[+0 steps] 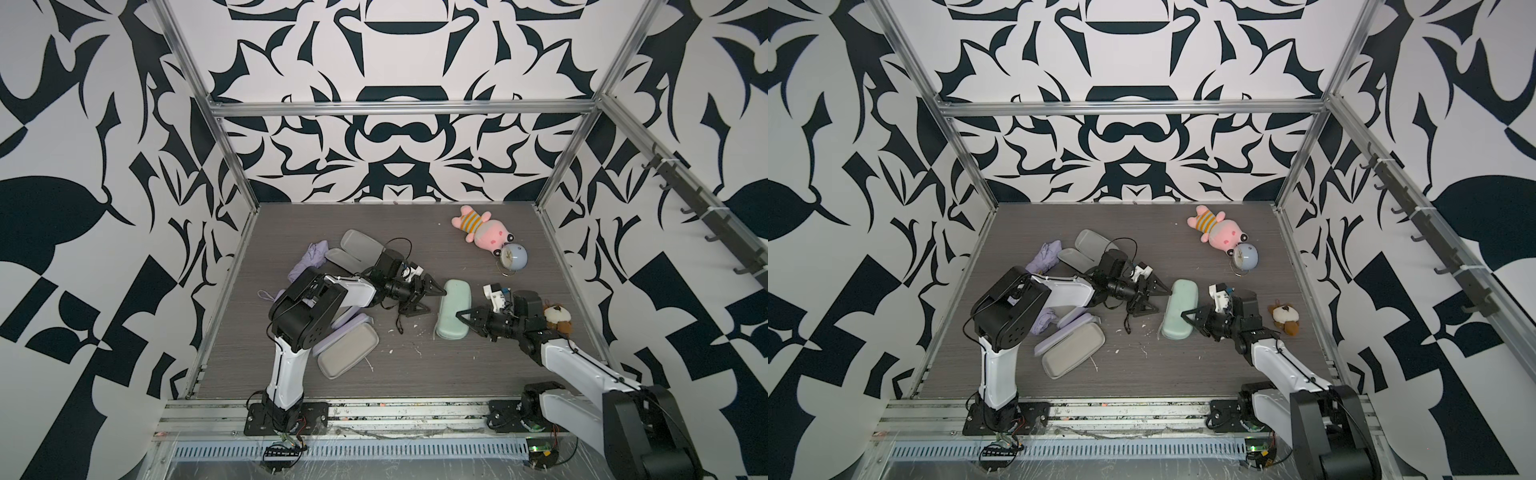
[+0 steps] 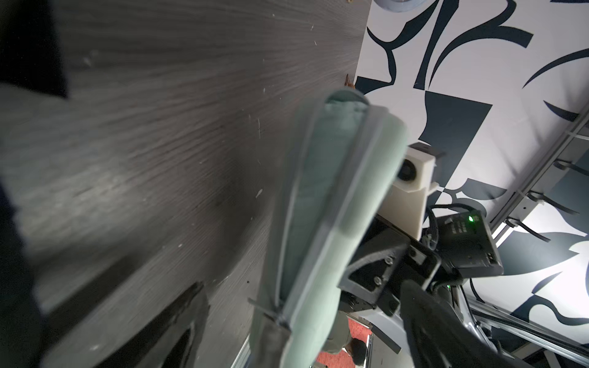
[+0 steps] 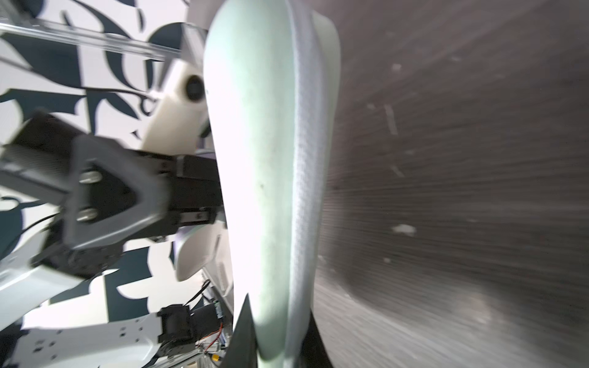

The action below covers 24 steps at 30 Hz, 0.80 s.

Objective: Put umbrellas into zippered umbrella sleeves
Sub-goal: Pick up the umbrella sleeve at the center of the board.

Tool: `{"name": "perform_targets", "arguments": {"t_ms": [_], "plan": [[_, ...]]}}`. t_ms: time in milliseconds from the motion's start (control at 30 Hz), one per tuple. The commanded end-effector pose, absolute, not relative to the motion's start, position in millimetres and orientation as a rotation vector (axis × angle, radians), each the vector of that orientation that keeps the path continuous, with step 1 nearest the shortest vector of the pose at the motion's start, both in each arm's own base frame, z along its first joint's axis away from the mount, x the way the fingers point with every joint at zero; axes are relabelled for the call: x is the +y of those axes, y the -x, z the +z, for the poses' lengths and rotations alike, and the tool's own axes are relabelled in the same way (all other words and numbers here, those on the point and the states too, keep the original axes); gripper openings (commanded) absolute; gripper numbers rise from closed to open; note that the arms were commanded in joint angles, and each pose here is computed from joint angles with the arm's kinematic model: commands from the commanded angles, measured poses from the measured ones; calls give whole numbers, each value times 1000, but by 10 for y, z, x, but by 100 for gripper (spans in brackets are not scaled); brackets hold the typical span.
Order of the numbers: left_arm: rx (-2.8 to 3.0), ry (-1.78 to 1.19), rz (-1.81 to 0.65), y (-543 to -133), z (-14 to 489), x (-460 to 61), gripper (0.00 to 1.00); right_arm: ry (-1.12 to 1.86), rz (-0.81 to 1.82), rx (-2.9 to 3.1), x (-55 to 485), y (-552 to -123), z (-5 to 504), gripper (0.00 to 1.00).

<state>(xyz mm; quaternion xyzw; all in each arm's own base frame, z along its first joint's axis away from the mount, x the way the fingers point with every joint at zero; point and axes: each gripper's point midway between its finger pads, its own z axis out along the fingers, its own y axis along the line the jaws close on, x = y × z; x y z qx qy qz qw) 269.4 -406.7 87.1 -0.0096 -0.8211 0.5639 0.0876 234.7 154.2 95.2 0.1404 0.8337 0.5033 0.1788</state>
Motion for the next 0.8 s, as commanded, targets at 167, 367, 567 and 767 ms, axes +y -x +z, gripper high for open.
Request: {"name": "perform_targets", "arguments": {"t_ms": [167, 367, 567, 767], "plan": [[-2451, 153, 1867, -2768, 1384, -4223, 86, -172, 1633, 2151, 1910, -2508, 1727, 0], [-2391, 156, 2090, -2954, 1763, -4226, 63, -136, 1679, 2101, 2023, -2606, 1953, 1], [-2373, 273, 2229, -3038, 2118, -4143, 35, -157, 1694, 2100, 2037, -2691, 1975, 26], [-2407, 419, 2331, -3224, 2347, -3743, 11, -204, 1588, 2056, 1659, -2868, 2136, 63]]}}
